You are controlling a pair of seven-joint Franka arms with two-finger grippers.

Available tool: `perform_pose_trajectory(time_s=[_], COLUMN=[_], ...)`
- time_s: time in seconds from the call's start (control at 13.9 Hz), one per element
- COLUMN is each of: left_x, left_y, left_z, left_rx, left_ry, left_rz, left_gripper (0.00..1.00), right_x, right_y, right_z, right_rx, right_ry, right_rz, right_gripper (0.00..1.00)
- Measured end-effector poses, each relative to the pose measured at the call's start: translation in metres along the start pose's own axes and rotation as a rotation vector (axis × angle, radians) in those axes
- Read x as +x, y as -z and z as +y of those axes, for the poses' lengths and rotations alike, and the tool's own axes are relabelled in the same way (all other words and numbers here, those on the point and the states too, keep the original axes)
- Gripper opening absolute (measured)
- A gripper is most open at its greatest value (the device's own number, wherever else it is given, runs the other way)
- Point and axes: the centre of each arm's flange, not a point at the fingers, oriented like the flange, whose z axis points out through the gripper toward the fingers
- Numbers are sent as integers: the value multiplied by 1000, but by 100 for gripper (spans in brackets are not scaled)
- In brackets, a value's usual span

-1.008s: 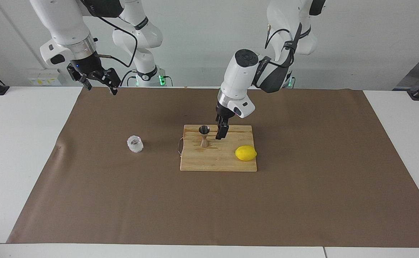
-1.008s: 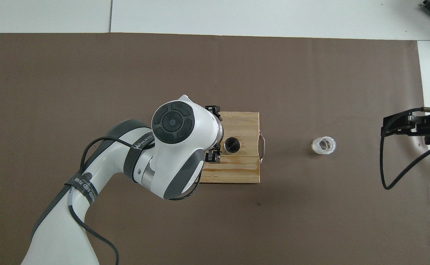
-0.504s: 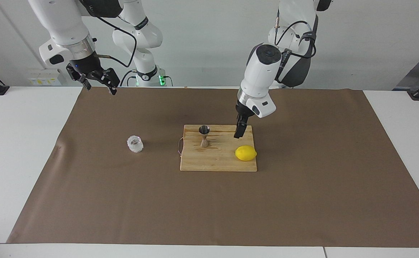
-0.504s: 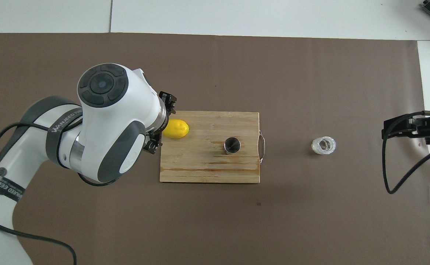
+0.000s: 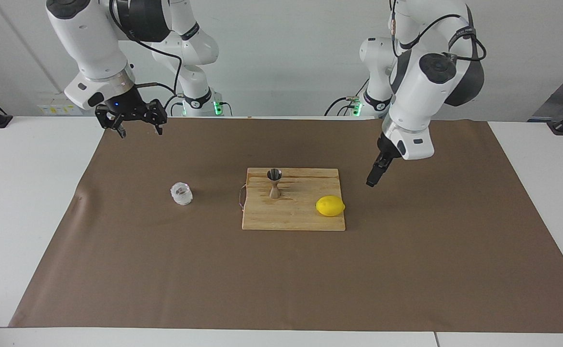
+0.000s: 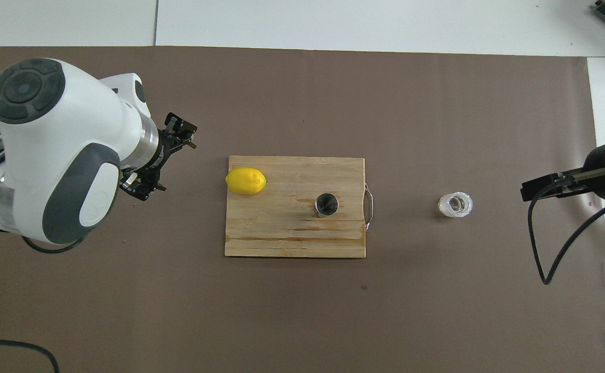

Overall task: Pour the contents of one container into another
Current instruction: 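Retract the left gripper while the right gripper reaches the white cup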

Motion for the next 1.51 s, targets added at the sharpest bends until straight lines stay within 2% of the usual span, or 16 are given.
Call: perform_pose_trajectory(time_s=[0.5,0.72,0.94,1.15,1.3,1.51], left_x=[68,85,93,90,87,87], left_y=[37,43,54,75,92,116], left_z=[-61,-75,-91,-103,-106,-110], left_rx=[5,4,48,53,59,57], left_ry=[-478,-682,-853,-903,-902,-898], left_rz=[12,19,31,36,28,32], left_gripper=[100,100,100,100,100,100], right_x=[4,12,23,27,26,21], right_y=[-91,-131,-163,-186,-200,-223], right_z=[-3,-4,-1,4,2,0], right_rx=[0,3,10,31,66,79], right_ry=[444,694,871,1029,1110,1218], right_rz=[3,4,19,54,66,99], right_gripper=[100,100,100,100,100,100])
